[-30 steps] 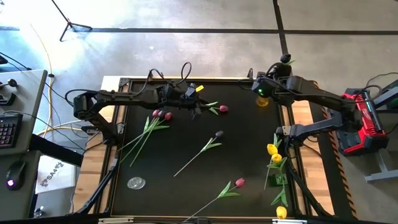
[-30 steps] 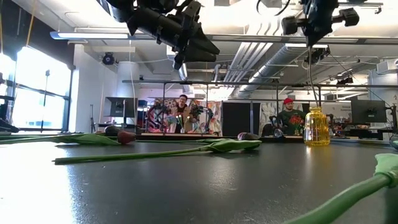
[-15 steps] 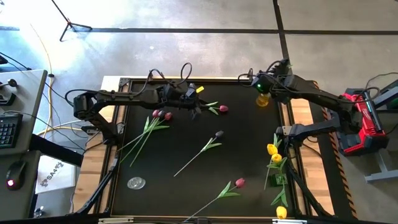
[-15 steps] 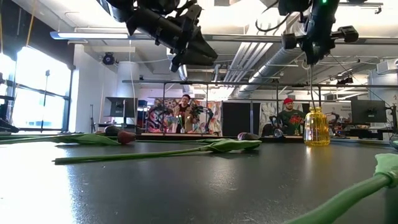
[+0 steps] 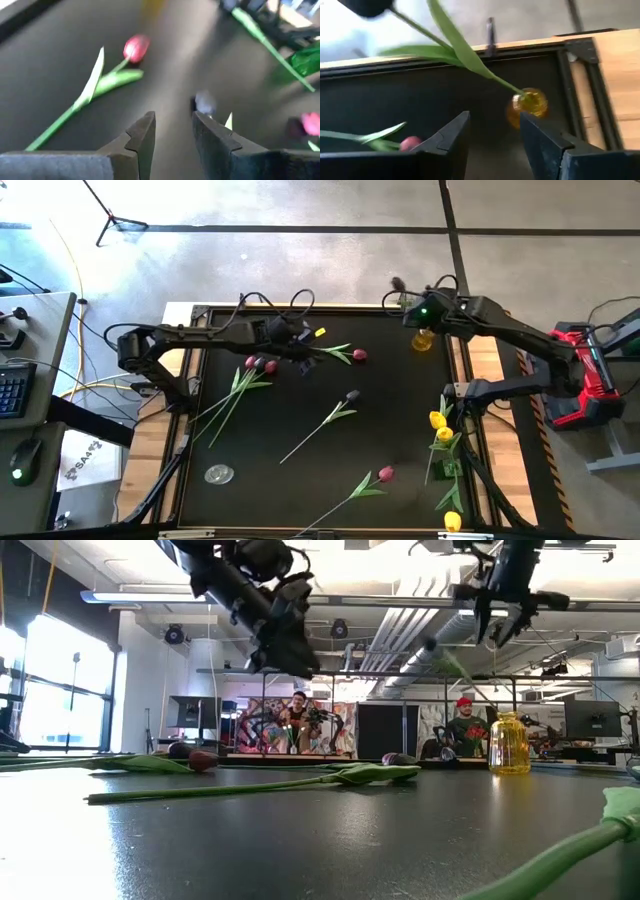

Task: Sort flowers into vase by color
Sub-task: Put the middle left black flower into the yellow vase

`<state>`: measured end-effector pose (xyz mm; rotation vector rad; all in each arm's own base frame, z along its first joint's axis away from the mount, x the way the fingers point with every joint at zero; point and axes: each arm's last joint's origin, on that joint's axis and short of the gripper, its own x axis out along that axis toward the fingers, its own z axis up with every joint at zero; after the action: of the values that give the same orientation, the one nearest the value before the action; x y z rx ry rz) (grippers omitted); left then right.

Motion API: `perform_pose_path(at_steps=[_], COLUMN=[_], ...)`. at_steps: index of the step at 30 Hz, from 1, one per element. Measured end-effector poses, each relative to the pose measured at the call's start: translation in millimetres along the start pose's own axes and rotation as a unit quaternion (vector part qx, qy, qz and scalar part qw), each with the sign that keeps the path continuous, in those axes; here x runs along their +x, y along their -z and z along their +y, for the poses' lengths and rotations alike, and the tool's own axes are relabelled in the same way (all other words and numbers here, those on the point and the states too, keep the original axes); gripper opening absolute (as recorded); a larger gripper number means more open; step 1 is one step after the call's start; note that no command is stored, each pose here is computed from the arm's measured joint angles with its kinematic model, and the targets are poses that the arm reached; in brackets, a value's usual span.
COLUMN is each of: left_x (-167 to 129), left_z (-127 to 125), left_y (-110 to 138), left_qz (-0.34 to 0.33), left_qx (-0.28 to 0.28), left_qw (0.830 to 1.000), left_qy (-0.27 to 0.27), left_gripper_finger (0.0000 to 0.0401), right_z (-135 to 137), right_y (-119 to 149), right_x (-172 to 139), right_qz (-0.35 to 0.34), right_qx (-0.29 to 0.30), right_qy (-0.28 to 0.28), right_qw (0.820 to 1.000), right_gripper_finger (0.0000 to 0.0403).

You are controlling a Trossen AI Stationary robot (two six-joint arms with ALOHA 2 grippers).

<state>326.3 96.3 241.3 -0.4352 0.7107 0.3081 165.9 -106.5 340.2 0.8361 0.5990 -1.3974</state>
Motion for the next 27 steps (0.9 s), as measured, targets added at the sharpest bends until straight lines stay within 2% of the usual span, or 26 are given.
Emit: perform_pose_path(at_steps=[2, 5, 9, 12, 14, 17, 21, 24, 27], left_x=[-2.7, -9.2, -18.1, -25.7, -29.8, -28.6, -22.2, -20.7, -19.8], left_z=[2.8, 10.0, 20.1, 21.7, 22.5, 24.8, 33.9, 41.6, 44.7], left_y=[4.9, 16.7, 40.9, 51.9, 56.8, 63.9, 82.5, 97.7, 105.5], left_qz=[0.024, 0.078, 0.185, 0.231, 0.248, 0.255, 0.279, 0.298, 0.305], left_qx=[-0.017, -0.046, -0.068, -0.070, -0.063, -0.060, -0.089, -0.114, -0.122], left_qw=[0.999, 0.992, 0.961, 0.938, 0.924, 0.918, 0.912, 0.899, 0.893], left_qy=[-0.024, -0.092, -0.194, -0.250, -0.286, -0.296, -0.287, -0.301, -0.308], left_gripper_finger=[0.0117, 0.0117, 0.0117, 0.0117, 0.0117, 0.0117, 0.0117, 0.0117, 0.0117], right_z=[3.2, 10.2, 13.0, 13.4, 15.0, 19.7, 26.0, 28.8, 29.2], right_y=[-0.7, -0.9, -1.2, 0.6, 4.8, 12.5, 25.5, 33.4, 36.6], right_x=[-10.6, -33.1, -61.7, -75.8, -80.0, -81.6, -78.7, -78.1, -79.7], right_qz=[-0.005, -0.033, -0.074, -0.088, -0.086, -0.078, -0.065, -0.058, -0.054], right_qx=[-0.013, -0.032, -0.028, -0.032, -0.042, -0.059, -0.077, -0.084, -0.087], right_qy=[-0.029, -0.103, -0.201, -0.253, -0.268, -0.278, -0.288, -0.298, -0.303], right_qw=[0.999, 0.994, 0.976, 0.963, 0.959, 0.955, 0.952, 0.949, 0.947], right_gripper_finger=[0.0161, 0.0161, 0.0161, 0.0161, 0.0161, 0.0161, 0.0161, 0.0161, 0.0161])
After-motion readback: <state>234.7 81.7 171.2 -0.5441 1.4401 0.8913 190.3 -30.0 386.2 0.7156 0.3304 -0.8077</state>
